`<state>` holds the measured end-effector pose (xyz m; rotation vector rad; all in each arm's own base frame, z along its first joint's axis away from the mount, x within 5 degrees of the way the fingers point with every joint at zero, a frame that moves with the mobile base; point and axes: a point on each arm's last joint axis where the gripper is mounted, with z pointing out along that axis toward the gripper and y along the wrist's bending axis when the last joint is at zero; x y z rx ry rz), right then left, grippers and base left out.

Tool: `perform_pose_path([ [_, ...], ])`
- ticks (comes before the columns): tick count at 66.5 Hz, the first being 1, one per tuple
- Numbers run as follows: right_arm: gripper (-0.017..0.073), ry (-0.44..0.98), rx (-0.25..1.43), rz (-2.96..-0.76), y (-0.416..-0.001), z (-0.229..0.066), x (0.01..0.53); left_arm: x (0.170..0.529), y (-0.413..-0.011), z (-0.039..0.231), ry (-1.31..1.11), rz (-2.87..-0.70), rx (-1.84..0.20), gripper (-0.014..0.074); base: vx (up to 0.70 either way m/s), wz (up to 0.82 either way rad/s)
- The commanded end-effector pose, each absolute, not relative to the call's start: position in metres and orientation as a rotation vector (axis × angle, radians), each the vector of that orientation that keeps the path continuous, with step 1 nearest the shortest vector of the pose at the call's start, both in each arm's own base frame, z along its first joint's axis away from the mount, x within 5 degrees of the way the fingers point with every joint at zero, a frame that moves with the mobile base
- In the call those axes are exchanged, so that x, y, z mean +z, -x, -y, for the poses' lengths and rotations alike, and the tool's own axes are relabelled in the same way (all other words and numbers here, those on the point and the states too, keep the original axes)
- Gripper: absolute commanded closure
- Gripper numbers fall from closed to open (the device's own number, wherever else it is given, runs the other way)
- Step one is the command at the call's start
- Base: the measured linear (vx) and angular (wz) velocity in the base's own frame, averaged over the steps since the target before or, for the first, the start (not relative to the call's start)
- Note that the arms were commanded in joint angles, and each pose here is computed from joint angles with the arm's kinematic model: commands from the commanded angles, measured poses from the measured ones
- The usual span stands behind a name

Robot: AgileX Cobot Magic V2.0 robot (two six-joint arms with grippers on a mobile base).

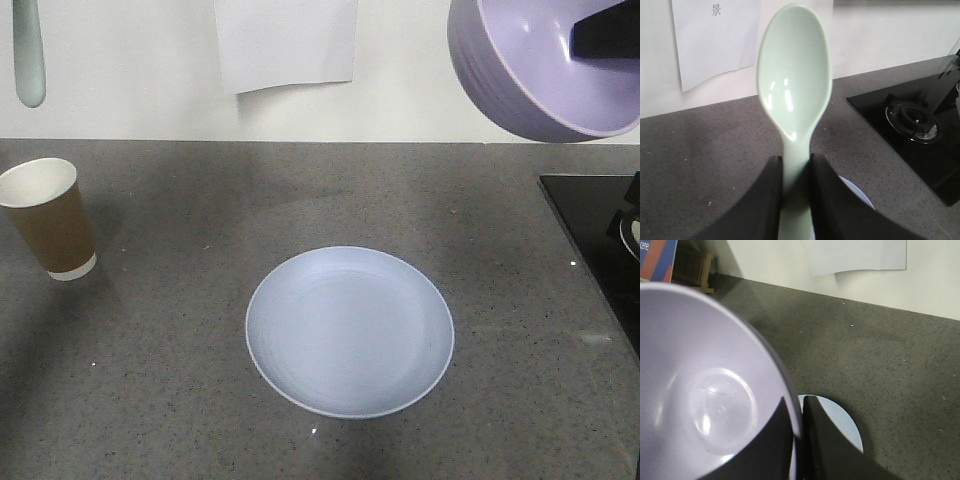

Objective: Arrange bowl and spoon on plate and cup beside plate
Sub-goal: 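Approach and stop with the plate in front of the robot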

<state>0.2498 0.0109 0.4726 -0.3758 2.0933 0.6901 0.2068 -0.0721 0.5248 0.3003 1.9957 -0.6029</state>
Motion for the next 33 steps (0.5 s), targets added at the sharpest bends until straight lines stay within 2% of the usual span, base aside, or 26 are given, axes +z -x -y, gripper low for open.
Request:
perform_pose_path([
  [1,0.0566,0.384,0.702,-1.998,-0.2401,-0.0152,0.4906,0.5396,-0.1989,0.0729,-0.289,-1.895,-0.634,0.06,0.03,0.01],
  [33,0.0566,0.384,0.702,-1.997,-0.2402,-0.0152,0.4906,0.5396,-0.1989,0.0729,-0.289,-1.895,-0.634,0.06,0.03,0.01],
])
